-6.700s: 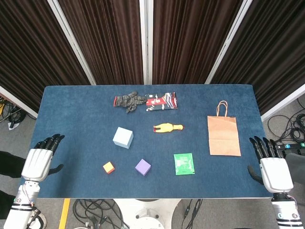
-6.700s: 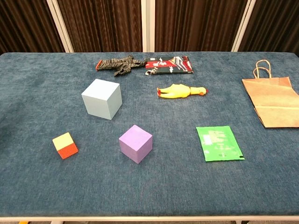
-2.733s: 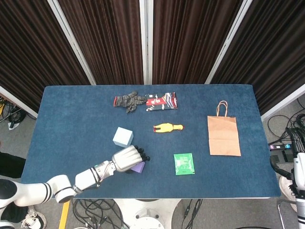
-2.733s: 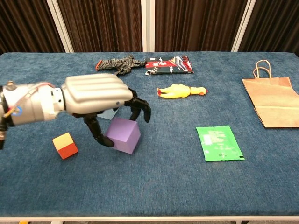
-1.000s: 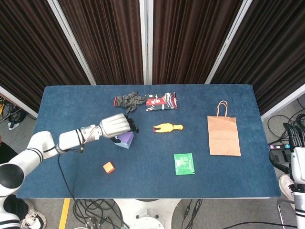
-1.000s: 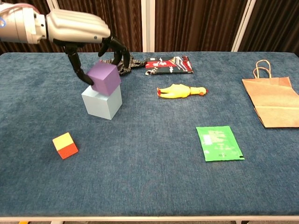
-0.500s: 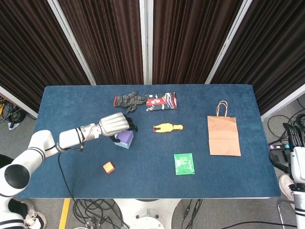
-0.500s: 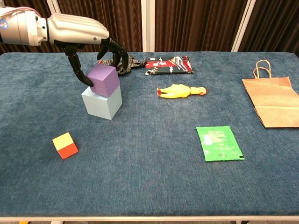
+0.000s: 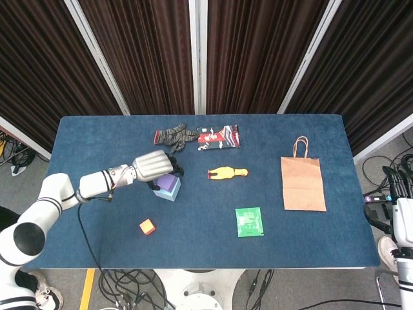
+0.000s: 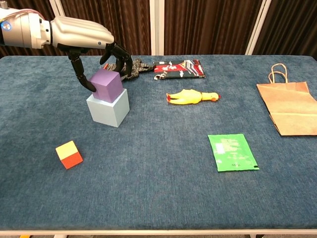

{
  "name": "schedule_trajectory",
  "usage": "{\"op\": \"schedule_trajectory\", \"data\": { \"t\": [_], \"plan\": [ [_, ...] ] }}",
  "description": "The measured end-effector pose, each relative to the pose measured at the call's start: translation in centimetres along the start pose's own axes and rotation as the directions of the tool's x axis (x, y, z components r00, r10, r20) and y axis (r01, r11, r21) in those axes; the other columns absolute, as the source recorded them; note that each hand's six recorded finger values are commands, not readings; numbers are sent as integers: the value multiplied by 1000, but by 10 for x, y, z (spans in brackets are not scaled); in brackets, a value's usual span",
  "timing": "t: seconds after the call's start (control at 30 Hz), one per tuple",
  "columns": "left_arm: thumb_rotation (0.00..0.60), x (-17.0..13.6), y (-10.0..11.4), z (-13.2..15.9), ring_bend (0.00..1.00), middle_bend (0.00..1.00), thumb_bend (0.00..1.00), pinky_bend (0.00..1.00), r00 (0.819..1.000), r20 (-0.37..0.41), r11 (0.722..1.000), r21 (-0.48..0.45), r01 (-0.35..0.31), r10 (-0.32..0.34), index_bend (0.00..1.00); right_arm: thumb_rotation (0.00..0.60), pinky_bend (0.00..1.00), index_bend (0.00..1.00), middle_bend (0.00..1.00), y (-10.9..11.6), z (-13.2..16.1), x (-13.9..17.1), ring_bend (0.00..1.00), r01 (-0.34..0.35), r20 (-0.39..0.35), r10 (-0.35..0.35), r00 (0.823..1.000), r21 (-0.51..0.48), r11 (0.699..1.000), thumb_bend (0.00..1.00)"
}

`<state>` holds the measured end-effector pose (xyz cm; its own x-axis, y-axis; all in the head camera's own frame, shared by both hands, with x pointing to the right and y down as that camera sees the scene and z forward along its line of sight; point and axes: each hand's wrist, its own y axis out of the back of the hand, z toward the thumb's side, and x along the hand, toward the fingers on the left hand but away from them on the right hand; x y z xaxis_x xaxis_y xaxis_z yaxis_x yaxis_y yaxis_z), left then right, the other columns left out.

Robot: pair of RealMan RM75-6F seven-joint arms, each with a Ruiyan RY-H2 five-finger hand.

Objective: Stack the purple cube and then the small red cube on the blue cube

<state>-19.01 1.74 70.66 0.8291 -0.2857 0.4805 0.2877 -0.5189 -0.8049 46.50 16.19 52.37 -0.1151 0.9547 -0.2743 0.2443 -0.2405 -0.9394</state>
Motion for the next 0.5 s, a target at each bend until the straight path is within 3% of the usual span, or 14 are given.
{"op": "schedule_trajectory", "data": {
  "t": [0.27,0.5],
  "plan": [
    [600,-1,-4,0,378,574,169,511,1000,-6,1000,-32,2,-2,376,600,0,0,77,-2,-1,-1,0,-9,6,9,1000,4,1000,237],
    [600,-1,-1,0,360,348,85,511,1000,-19,997,-71,-21,19,240,600,0,0,74,-2,-1,-2,0,-14,11,14,1000,5,1000,238]
  ]
}}
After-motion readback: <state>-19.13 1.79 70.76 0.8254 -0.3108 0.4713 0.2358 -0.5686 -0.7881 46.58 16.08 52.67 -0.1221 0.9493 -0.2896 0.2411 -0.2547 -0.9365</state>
